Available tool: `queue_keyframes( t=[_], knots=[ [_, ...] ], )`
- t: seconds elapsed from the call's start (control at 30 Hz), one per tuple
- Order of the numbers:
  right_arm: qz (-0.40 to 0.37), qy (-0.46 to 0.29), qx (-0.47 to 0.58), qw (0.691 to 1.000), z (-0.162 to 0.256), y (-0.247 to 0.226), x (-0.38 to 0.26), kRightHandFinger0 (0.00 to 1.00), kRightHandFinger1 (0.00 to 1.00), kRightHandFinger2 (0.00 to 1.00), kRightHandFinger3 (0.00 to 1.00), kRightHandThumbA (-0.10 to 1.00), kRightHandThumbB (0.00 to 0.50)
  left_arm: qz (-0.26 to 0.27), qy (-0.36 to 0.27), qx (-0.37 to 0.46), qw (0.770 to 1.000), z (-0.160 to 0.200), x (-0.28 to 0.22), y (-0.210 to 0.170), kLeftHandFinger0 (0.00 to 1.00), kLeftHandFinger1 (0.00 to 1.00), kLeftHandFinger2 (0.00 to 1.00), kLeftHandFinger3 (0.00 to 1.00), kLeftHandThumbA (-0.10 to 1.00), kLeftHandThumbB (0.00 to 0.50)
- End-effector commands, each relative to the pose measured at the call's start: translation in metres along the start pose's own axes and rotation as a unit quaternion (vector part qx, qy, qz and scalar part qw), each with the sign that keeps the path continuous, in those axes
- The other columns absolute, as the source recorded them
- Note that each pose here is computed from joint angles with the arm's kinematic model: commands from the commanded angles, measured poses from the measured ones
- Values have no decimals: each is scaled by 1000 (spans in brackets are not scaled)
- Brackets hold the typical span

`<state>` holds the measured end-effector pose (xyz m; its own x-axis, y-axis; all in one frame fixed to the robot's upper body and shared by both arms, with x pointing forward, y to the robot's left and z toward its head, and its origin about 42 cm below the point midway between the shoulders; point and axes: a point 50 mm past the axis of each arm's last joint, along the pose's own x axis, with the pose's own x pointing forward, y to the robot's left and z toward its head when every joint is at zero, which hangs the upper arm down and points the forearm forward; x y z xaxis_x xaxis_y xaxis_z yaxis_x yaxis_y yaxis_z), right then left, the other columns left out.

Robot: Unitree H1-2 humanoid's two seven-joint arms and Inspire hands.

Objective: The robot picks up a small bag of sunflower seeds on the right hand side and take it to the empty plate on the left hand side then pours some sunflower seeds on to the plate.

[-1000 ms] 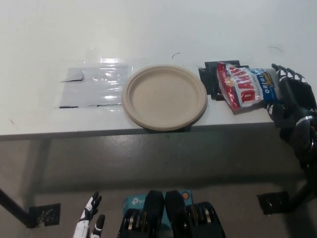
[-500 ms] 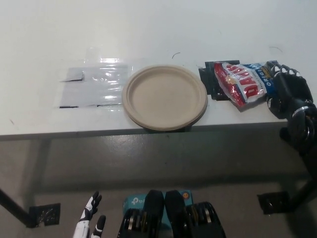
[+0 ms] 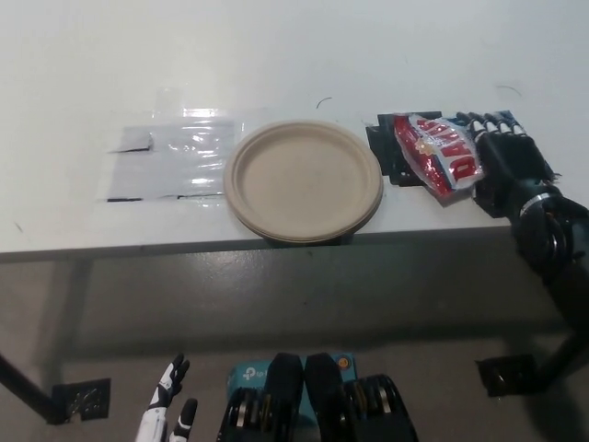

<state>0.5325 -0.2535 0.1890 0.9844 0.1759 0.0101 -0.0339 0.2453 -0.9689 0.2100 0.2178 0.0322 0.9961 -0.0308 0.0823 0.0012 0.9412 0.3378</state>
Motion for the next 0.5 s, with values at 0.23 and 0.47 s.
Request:
queue_keyframes(
  t=[0.23,0.47],
  knots=[
    [-52,8,-104,993,-6,-15,16,0,70,460,369,-100,218,13,-31,3,999,6,3,2,1000,1000,1000,1000,1000,116],
    [-7,56,-84,995,-35,2,1,0,208,680,644,-100,270,15,-34,4,999,8,8,5,1000,1000,999,1000,1000,136]
  ],
)
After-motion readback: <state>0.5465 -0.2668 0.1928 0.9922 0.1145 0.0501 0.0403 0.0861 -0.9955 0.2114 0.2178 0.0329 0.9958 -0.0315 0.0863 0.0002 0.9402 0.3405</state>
